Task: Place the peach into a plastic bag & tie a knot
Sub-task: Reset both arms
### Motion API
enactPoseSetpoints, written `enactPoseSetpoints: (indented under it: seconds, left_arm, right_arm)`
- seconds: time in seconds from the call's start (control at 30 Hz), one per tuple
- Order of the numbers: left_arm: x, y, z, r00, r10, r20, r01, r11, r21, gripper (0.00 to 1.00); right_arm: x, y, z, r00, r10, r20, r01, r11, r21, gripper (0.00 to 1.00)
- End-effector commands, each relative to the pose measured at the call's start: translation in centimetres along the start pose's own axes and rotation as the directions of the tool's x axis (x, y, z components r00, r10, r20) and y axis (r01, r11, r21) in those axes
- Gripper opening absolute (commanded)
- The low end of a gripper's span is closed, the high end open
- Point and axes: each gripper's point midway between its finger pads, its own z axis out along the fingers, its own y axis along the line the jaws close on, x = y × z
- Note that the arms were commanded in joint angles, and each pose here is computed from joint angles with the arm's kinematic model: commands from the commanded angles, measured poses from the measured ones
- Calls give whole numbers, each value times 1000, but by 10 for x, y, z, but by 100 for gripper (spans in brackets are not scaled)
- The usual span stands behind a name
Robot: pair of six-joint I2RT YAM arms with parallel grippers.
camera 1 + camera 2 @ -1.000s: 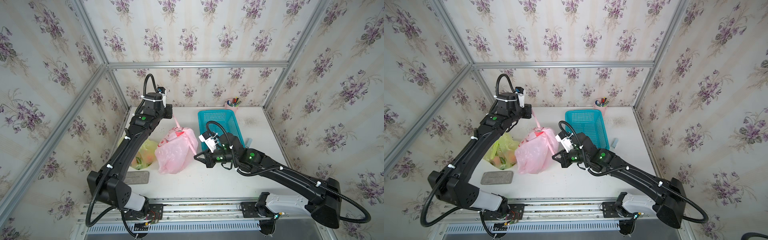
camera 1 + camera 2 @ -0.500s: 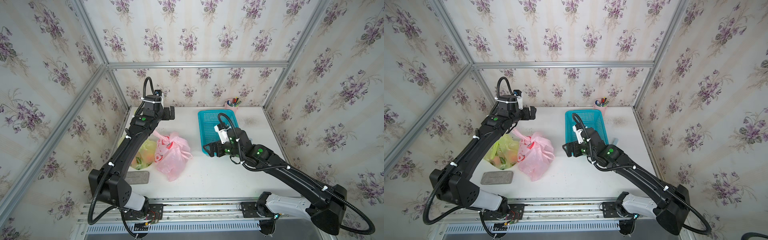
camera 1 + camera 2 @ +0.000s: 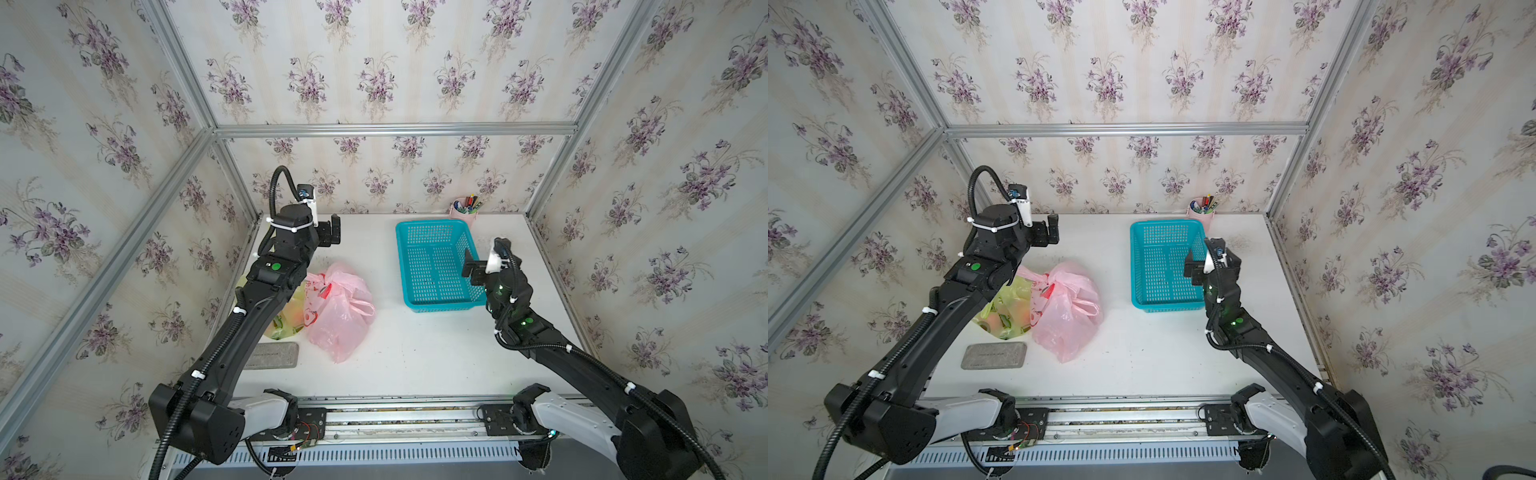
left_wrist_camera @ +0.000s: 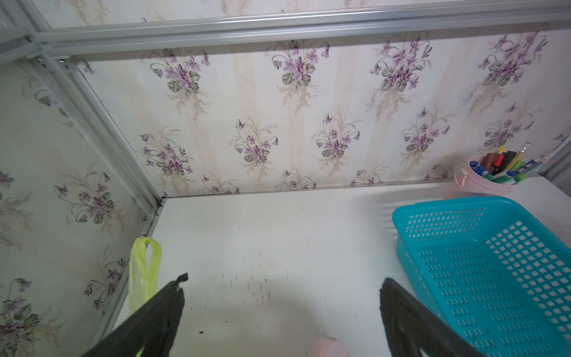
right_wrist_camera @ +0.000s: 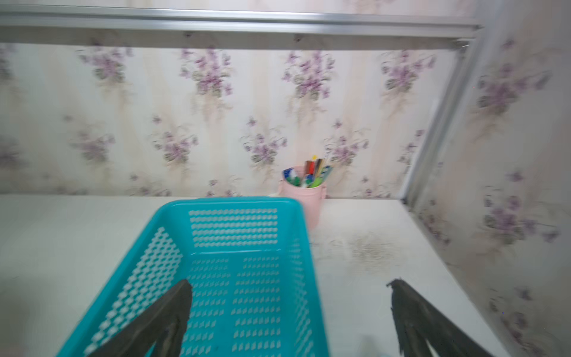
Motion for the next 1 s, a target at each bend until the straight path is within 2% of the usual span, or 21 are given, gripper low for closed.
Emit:
enactPoseSetpoints:
  seconds: [0.0, 0.1, 0.2, 0.37, 0.47, 0.53, 0.57, 0.7, 0.8, 0.97]
  left_arm:
    - [16, 3, 17, 999, 44, 31, -43, 998, -40, 100]
    - [79, 17, 38, 997, 33, -71, -40, 994, -102, 99]
    - [140, 43, 42, 985, -68, -156, 37, 980, -194, 99]
    - [198, 55, 32, 973, -24, -231, -30, 974, -225, 99]
    - [215, 58, 27, 985, -14, -170, -26, 972, -233, 99]
    - [217, 56, 26, 995, -26, -96, 4, 975, -223, 99]
    - [219, 55, 27, 996, -25, -85, 6, 976, -218, 99]
    - [224, 54, 31, 997, -4, -75, -13, 976, -217, 99]
    - [227, 55, 36, 999, 11, -41, -19, 978, -209, 99]
    - [247, 45, 53, 998, 34, -44, -41, 985, -165, 99]
  right_arm:
    - [1, -45, 8, 997, 25, 75, -36, 988, 153, 100]
    - [46, -74, 12, 999, 41, -19, -35, 968, 250, 100]
    - [81, -84, 7, 997, 34, -68, -15, 966, 258, 100]
    - [122, -89, 9, 991, 52, -121, -22, 972, 234, 100]
    - [126, -82, 18, 991, 52, -125, -27, 981, 194, 100]
    - [118, -80, 18, 996, 66, -56, -56, 984, 172, 100]
    - [119, -79, 20, 995, 82, -58, -72, 985, 160, 100]
    - [131, -66, 23, 997, 65, -46, -61, 995, 83, 100]
    - [135, -69, 21, 996, 74, -41, -70, 994, 86, 100]
    - [136, -69, 23, 996, 77, -49, -73, 994, 87, 100]
